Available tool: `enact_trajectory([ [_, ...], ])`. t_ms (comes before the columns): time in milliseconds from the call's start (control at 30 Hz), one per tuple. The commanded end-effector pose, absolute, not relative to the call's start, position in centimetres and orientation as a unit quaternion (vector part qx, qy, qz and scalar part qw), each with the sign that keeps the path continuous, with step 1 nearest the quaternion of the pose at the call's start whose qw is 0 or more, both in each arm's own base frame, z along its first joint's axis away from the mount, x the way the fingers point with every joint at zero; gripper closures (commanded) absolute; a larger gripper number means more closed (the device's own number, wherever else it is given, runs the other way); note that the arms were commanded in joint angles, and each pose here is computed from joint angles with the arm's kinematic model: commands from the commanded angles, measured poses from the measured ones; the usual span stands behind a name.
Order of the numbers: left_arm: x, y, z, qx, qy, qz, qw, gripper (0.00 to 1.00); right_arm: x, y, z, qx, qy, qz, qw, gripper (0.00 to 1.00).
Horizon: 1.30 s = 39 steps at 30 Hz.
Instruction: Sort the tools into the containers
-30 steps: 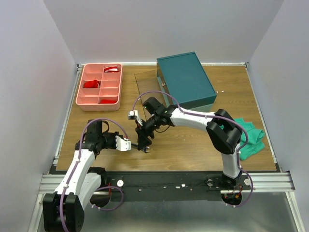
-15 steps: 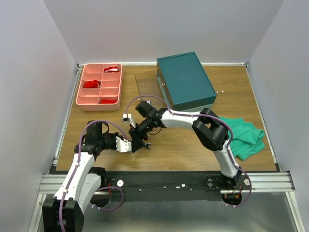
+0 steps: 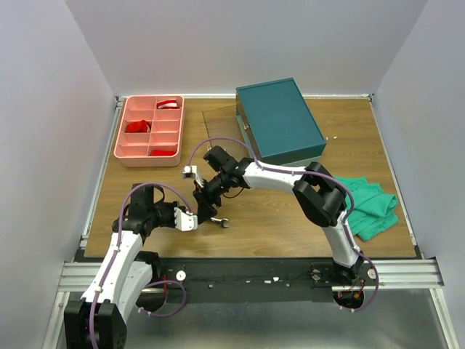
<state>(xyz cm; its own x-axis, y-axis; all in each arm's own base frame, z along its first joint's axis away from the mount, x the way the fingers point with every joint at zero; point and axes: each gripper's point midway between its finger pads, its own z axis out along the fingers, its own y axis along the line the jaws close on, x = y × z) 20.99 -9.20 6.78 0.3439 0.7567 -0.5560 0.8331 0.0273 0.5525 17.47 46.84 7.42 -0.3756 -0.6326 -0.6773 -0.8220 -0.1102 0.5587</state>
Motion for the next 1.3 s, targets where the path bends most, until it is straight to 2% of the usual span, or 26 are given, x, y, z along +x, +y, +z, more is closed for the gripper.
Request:
enact_trajectory([
  [0,20.2,-10.2,6.9,0.702,0.554,-0.068,0.443,1.00,18.8,45.4,9.3,-0.569,0.655,0.478,0.136,0.36],
  [167,20.2,-10.5,7.4,0.700,0.551,-0.072,0.450,1.00,20.2,45.6,8.0,-0.572,0.667,0.453,0.153,0.36],
  [367,20.9,-11.0,9.9,0.689,0.531,-0.055,0.490,1.00,20.7,46.6,4.5,-0.567,0.679,0.449,0.126,0.35],
  [567,20.8,-10.8,10.1,0.685,0.533,-0.042,0.496,1.00,20.4,47.3,4.4,-0.563,0.673,0.466,0.116,0.37],
  [633,20.8,-10.8,10.1,0.681,0.535,-0.043,0.498,1.00,20.2,47.3,4.3,-0.562,0.671,0.470,0.112,0.44],
  [667,20.9,-10.7,10.1,0.680,0.535,-0.041,0.499,1.00,20.1,47.4,4.3,-0.563,0.669,0.473,0.108,0.55],
  [733,21.0,-10.5,9.8,0.678,0.542,-0.039,0.495,1.00,19.7,47.5,4.8,-0.563,0.663,0.483,0.102,0.69],
  [767,21.2,-10.4,9.7,0.678,0.543,-0.035,0.495,1.00,19.6,47.4,5.1,-0.562,0.662,0.486,0.101,0.82],
  [833,21.7,-10.2,9.8,0.666,0.554,-0.027,0.498,0.91,19.5,47.4,6.2,-0.562,0.658,0.490,0.104,0.93],
  [867,22.8,-9.8,10.8,0.633,0.576,-0.018,0.516,0.73,19.4,47.3,7.5,-0.565,0.655,0.491,0.110,0.99],
  [933,24.2,-9.3,12.9,0.587,0.594,0.005,0.550,0.57,19.4,46.9,9.0,-0.569,0.652,0.487,0.120,0.99],
  [1000,25.9,-8.3,15.9,0.517,0.611,0.035,0.598,0.32,19.6,46.1,11.7,-0.569,0.651,0.484,0.140,1.00],
  [1033,26.2,-8.0,17.7,0.495,0.605,0.046,0.622,0.24,19.8,45.7,12.9,-0.567,0.650,0.483,0.149,0.99],
  [1067,26.6,-7.8,19.6,0.471,0.598,0.057,0.646,0.02,20.3,45.2,13.8,-0.557,0.658,0.482,0.155,1.00],
  [1167,27.0,-6.8,23.5,0.365,0.633,0.034,0.681,0.01,22.1,43.9,18.2,-0.535,0.670,0.475,0.198,0.99],
  [1267,27.6,-5.8,25.8,0.278,0.673,0.010,0.685,0.01,26.5,42.9,22.2,-0.475,0.704,0.459,0.261,0.99],
])
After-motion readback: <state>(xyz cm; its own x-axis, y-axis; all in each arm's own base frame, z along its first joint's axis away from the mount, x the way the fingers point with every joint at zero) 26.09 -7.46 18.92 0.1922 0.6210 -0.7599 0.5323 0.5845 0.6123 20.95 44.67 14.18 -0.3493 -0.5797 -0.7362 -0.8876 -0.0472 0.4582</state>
